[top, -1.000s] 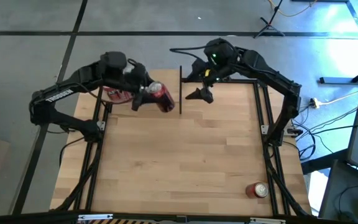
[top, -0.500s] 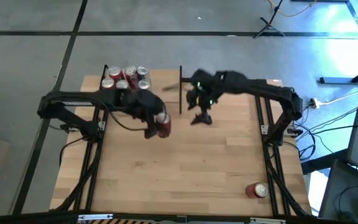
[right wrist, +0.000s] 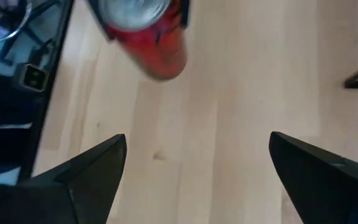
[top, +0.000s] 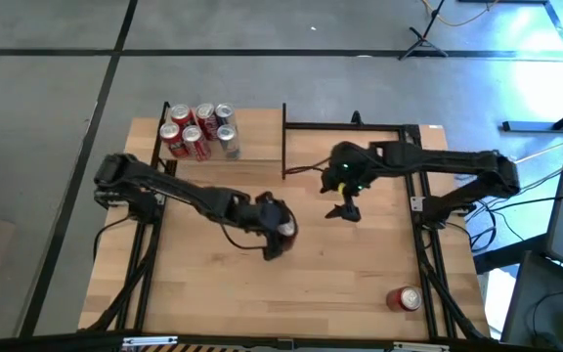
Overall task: Place canned beverage on shelf
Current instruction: Put the top red-black soda can on the shelf
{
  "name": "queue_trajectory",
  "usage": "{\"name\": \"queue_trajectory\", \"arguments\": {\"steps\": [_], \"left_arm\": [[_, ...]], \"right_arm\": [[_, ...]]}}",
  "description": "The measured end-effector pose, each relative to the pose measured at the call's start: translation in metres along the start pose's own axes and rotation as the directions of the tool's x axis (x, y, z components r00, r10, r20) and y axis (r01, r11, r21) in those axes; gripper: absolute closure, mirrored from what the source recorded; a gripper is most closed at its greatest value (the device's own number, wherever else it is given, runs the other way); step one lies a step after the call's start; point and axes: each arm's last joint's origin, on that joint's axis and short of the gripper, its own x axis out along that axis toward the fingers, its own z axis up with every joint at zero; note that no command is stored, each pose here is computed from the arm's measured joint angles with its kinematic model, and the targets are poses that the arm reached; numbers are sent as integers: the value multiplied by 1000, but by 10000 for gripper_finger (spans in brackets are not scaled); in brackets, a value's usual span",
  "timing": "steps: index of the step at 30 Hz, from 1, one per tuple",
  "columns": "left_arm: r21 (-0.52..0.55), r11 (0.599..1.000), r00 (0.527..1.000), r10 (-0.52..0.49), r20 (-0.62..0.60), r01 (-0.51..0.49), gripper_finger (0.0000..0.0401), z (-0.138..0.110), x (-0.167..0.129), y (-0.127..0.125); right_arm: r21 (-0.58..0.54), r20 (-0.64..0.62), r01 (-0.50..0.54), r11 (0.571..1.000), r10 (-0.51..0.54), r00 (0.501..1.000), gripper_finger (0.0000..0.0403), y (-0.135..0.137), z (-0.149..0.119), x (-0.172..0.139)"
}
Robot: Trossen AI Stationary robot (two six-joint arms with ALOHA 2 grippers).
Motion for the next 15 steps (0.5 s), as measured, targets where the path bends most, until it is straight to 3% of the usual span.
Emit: {"name": "queue_trajectory", "arguments": {"steps": [9,15], "left_arm": [[31,999,1000,12,21,-13,128,-14,67,-9],[64,998,1000,15,3,-15,117,-23,86,-13]], "right_arm": [[49,91,86,995,-91,992,22,9,-37,5],[51,71,69,996,-72,995,22,14,-51,20]]}}
